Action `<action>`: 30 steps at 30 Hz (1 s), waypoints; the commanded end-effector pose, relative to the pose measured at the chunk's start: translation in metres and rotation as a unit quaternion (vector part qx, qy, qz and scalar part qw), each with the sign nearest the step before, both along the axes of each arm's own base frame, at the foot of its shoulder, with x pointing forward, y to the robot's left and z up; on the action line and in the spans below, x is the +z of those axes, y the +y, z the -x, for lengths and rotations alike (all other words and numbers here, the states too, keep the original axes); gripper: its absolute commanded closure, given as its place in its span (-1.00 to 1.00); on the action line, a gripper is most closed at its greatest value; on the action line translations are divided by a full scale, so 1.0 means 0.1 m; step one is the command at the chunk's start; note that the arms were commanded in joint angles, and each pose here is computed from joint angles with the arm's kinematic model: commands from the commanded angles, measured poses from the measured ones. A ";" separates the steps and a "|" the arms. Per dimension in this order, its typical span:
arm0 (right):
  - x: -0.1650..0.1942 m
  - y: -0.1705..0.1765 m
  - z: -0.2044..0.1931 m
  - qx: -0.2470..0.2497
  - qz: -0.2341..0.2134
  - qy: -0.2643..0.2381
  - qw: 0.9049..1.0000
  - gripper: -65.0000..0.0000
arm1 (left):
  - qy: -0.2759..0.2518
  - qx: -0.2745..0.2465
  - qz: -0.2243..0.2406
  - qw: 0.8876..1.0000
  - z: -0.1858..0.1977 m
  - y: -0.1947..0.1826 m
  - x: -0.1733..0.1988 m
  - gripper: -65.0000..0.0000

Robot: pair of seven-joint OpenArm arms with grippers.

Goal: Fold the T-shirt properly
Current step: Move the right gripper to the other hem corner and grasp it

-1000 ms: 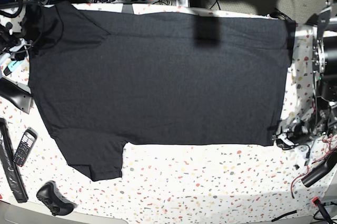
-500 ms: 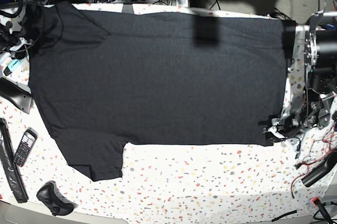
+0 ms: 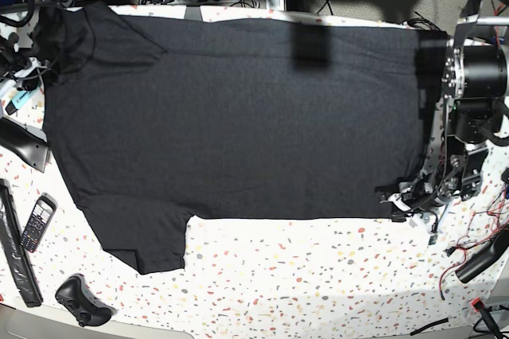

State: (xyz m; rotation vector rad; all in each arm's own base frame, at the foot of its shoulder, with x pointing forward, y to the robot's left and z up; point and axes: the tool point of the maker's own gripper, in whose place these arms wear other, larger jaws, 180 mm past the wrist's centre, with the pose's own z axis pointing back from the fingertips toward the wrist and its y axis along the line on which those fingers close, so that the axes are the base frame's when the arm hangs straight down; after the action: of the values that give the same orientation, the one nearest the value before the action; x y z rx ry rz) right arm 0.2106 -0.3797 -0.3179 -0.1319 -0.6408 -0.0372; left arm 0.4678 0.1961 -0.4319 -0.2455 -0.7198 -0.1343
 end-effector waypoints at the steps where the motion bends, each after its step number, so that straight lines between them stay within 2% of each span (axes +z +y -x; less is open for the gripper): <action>1: 0.15 -0.04 -0.10 0.008 0.013 -0.025 1.000 0.78 | 0.015 -0.013 -0.010 1.000 0.01 -0.01 0.01 1.00; 8: 0.33 -0.01 -0.32 0.016 0.014 -0.077 0.997 0.75 | 0.012 -0.012 -0.010 1.000 0.00 0.00 0.01 1.00; 13: 0.45 0.21 -0.69 0.061 0.012 -0.103 0.993 0.31 | 0.009 -0.011 -0.009 1.000 -0.01 0.00 0.02 1.00; 19: 0.39 0.48 -1.31 0.122 0.064 -0.113 0.984 0.30 | 0.010 -0.011 -0.009 1.000 -0.01 0.00 0.02 1.00; 22: 0.45 0.40 -1.66 0.093 0.075 -0.110 0.987 0.30 | 0.010 -0.011 -0.009 1.000 0.00 0.00 0.02 1.00; 30: 0.57 0.02 -2.40 0.017 0.028 -0.082 0.996 0.30 | 0.015 -0.012 -0.011 1.000 0.01 0.00 0.01 1.00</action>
State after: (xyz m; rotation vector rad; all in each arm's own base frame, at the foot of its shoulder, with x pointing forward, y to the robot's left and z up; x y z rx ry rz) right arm 0.4379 -0.3708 -0.2914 -0.1520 -0.7228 0.0017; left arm 0.4682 0.1958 -0.4316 -0.2451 -0.7206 -0.1349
